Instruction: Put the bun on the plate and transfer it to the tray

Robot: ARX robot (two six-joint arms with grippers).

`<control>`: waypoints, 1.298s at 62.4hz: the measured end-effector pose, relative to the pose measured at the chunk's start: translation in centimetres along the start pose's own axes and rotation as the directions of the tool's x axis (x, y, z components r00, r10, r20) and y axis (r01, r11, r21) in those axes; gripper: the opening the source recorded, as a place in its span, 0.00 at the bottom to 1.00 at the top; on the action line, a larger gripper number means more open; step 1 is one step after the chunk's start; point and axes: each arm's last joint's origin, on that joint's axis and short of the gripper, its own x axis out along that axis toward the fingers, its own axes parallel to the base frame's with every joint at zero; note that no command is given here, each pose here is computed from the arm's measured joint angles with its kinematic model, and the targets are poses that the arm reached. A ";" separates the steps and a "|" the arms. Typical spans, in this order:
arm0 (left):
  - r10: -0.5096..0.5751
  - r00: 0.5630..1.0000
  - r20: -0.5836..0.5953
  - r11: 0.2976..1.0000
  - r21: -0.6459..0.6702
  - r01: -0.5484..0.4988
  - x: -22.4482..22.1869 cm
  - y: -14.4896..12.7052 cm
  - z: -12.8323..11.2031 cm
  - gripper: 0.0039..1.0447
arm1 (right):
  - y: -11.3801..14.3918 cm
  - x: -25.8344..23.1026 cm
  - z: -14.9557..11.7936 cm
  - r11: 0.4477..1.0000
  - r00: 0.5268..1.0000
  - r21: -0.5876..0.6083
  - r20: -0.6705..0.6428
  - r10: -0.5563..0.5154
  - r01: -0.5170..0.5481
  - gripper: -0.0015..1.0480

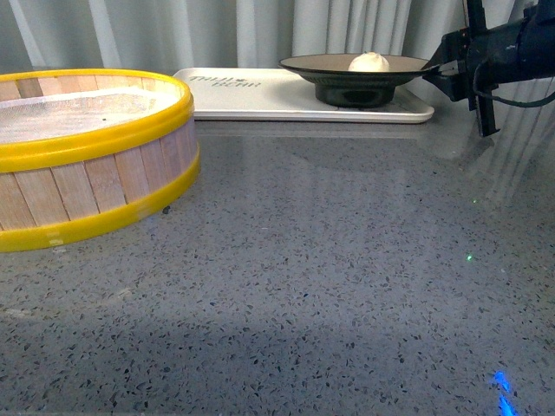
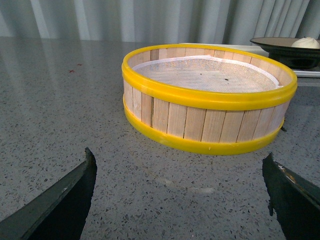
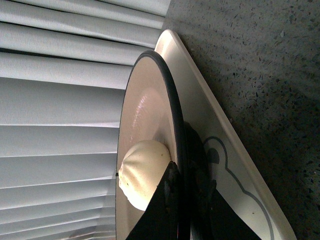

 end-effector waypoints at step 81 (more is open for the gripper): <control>0.000 1.000 0.000 1.000 0.000 0.000 0.0 0.0 0.0 0.94 | -1.0 -16.4 -1.8 0.978 0.960 -0.183 0.275 -0.051 0.104 0.92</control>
